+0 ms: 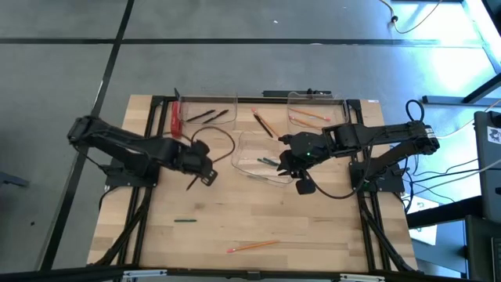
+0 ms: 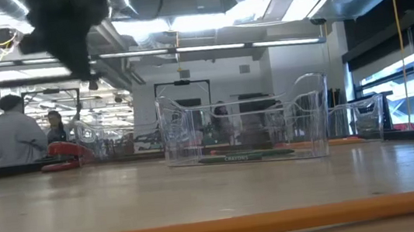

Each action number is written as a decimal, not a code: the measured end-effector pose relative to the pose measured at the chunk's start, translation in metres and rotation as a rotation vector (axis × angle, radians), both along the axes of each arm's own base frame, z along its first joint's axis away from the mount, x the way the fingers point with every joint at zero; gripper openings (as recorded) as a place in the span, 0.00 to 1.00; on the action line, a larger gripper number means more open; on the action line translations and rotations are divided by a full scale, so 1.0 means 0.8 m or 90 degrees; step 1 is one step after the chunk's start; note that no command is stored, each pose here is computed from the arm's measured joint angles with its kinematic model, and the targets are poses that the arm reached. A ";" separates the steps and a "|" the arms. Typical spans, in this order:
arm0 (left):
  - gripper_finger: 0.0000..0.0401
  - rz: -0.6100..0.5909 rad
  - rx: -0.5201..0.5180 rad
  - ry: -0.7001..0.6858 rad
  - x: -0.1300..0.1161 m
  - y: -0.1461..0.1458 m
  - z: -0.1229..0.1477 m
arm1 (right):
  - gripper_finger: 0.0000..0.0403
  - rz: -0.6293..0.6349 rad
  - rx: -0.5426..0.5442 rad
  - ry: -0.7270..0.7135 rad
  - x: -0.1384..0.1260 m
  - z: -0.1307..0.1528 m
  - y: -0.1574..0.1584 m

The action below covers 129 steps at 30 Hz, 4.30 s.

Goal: Sort crayons/erasers/pens/pencils in bins
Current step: Put the black pen into the top left transparent bin, then put the orange pencil into the top right transparent bin

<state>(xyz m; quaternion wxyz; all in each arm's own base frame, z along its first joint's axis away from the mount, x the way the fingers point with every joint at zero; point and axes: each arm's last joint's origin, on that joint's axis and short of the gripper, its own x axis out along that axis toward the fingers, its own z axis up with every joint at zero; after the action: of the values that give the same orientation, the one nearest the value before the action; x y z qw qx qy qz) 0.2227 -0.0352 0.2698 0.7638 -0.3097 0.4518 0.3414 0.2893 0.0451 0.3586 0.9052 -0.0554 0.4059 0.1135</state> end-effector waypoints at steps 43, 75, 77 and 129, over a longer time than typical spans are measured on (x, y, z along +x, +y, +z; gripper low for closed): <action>0.03 -0.399 0.216 0.166 0.014 0.309 -0.007 | 0.17 -0.063 -0.148 -0.146 0.017 0.018 -0.007; 0.03 -0.462 0.155 0.212 0.036 0.340 -0.078 | 0.17 -0.091 -0.143 -0.142 0.018 0.018 -0.018; 0.03 -0.465 0.142 0.219 0.038 0.342 -0.087 | 0.17 -0.093 -0.144 -0.142 0.018 0.018 -0.019; 0.20 -0.228 0.168 0.064 -0.016 0.215 0.065 | 0.17 -0.297 -0.121 -0.177 0.023 0.024 -0.053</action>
<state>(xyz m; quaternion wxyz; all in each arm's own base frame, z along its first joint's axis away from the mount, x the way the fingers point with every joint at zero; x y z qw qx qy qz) 0.2098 0.1366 0.3216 0.8228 -0.1044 0.4882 0.2715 0.3075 0.0025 0.3778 0.9447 -0.0599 0.2881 -0.1449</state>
